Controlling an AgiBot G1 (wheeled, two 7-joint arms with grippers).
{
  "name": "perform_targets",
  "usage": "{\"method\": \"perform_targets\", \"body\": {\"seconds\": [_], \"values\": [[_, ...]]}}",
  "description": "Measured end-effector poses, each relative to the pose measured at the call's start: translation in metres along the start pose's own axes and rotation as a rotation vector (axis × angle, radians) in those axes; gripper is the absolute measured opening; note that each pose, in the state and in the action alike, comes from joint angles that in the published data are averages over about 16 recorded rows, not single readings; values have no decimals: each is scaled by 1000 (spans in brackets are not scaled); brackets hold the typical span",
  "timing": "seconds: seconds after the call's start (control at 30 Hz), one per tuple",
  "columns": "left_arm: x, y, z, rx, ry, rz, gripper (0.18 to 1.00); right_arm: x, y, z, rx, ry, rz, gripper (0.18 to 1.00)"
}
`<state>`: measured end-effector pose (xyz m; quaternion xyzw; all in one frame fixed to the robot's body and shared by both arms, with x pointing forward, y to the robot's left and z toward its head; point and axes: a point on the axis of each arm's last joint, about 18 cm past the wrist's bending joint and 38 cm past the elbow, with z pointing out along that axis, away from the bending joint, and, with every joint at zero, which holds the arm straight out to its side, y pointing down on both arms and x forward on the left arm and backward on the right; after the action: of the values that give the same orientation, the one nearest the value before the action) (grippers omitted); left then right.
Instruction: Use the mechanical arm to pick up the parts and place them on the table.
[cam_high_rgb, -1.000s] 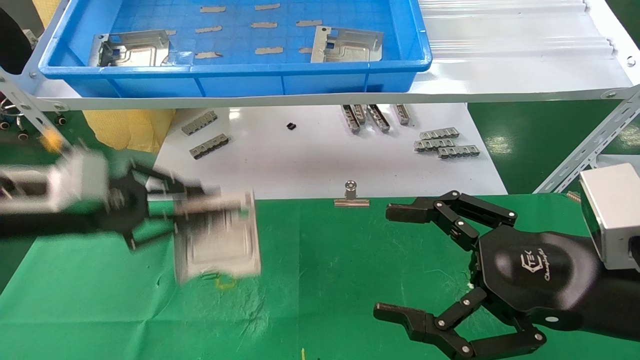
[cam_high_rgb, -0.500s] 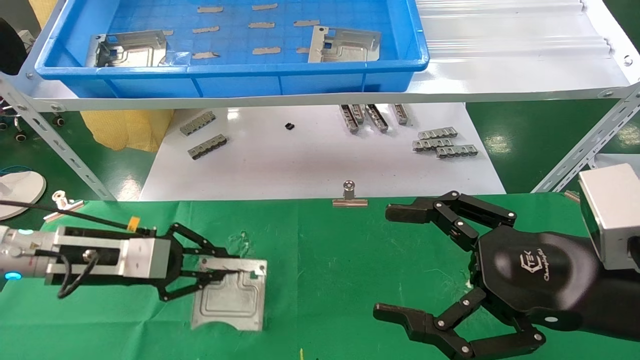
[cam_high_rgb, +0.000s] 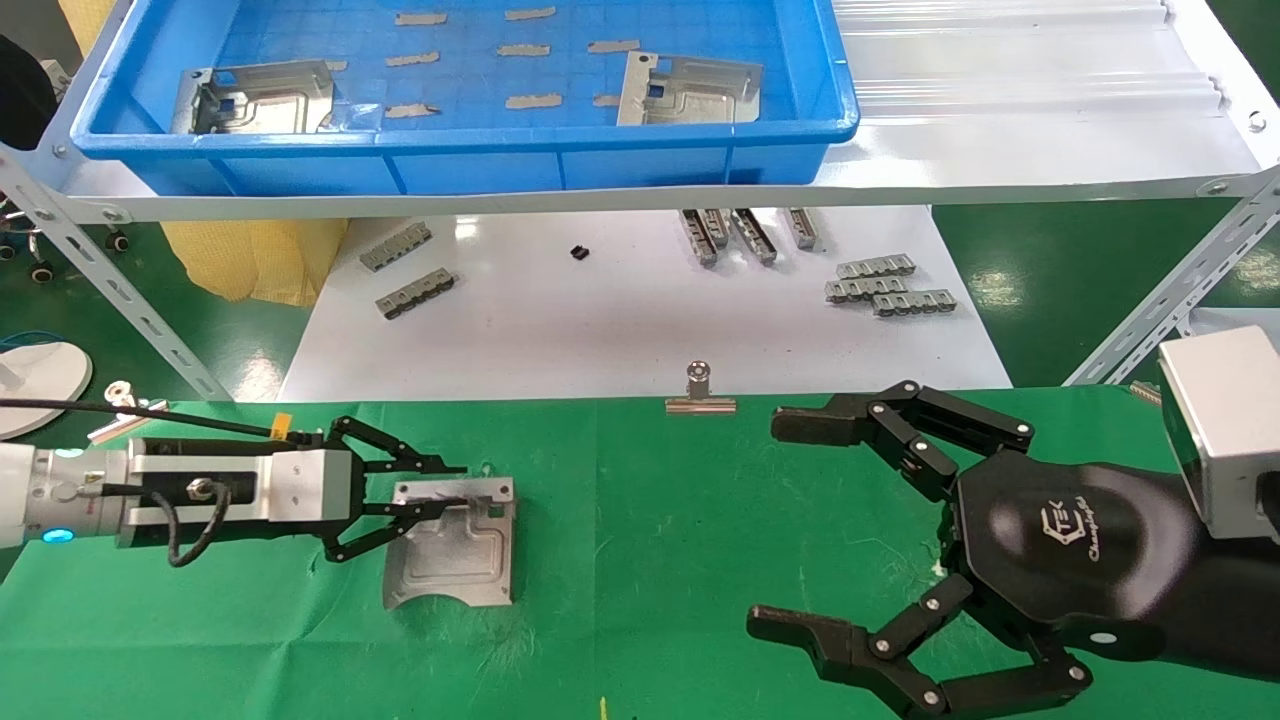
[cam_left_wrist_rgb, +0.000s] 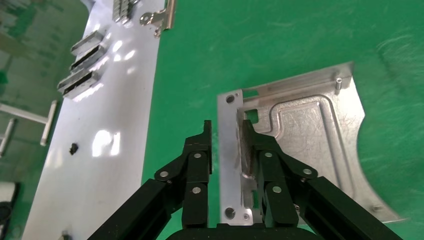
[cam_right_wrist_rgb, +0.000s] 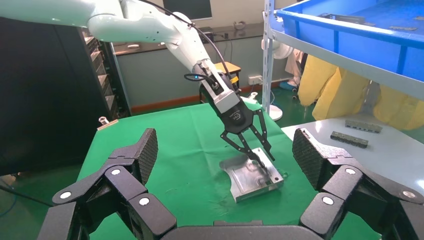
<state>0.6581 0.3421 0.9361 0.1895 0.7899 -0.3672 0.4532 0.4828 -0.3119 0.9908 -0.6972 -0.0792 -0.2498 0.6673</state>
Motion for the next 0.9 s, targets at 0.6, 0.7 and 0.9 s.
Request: {"method": "perform_targets", "body": {"seconds": [0.6,0.7,0.9], "values": [[-3,-7,-10,123,-98,-323,559,0,0,0,0,0,0,1000],[-2,-7,-11,138,-110,-375,626,0,0,0,0,0,0,1000],[-2,-7,-12,153,-122,-417,760,0,0,0,0,1,0,1000]]}}
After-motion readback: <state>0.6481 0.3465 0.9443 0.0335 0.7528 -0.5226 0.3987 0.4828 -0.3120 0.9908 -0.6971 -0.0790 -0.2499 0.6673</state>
